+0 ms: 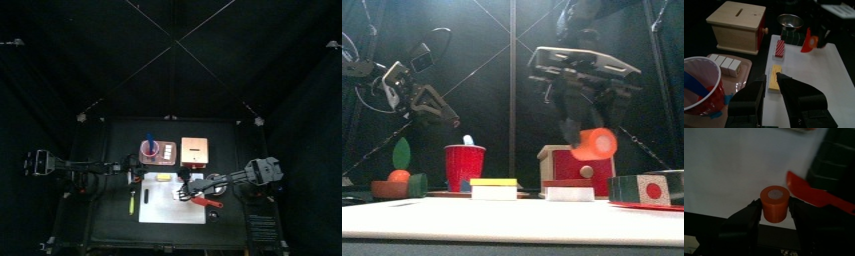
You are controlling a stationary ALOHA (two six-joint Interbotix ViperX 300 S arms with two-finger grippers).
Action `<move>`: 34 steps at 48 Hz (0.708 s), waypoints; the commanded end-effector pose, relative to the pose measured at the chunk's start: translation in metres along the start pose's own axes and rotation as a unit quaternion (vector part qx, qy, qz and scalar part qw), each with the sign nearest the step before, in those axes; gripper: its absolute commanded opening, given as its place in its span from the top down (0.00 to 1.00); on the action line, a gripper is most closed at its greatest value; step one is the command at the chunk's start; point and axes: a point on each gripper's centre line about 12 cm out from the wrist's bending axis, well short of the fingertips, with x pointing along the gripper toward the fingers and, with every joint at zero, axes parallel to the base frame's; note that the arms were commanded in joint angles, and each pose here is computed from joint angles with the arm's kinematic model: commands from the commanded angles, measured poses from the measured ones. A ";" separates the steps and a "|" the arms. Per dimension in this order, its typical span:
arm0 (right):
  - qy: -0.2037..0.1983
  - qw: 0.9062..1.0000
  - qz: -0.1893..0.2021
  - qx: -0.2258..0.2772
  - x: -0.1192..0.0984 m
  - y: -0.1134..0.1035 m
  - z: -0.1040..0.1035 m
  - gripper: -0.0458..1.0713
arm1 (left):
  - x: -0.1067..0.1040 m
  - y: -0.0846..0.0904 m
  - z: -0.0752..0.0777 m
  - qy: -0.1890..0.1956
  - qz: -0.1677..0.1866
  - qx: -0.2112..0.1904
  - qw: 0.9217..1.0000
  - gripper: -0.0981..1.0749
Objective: Put carrot bottom in bowl
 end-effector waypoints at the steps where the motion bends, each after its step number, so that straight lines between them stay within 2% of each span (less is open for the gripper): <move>1: -0.006 1.000 0.011 0.006 -0.028 -0.026 0.004 0.36 | 0.002 0.002 0.009 -0.015 0.006 -0.008 1.000 0.34; 13: -0.007 1.000 -0.004 0.029 -0.032 -0.094 0.011 0.36 | 0.003 0.004 0.015 -0.024 0.014 -0.023 0.999 0.34; 25: -0.021 0.998 -0.025 0.052 -0.017 -0.148 0.021 0.36 | 0.004 0.004 0.020 -0.031 0.017 -0.034 0.999 0.34; 34: -0.030 0.998 0.012 0.056 0.003 -0.160 0.024 0.36 | 0.005 0.003 0.023 -0.035 0.016 -0.033 0.999 0.34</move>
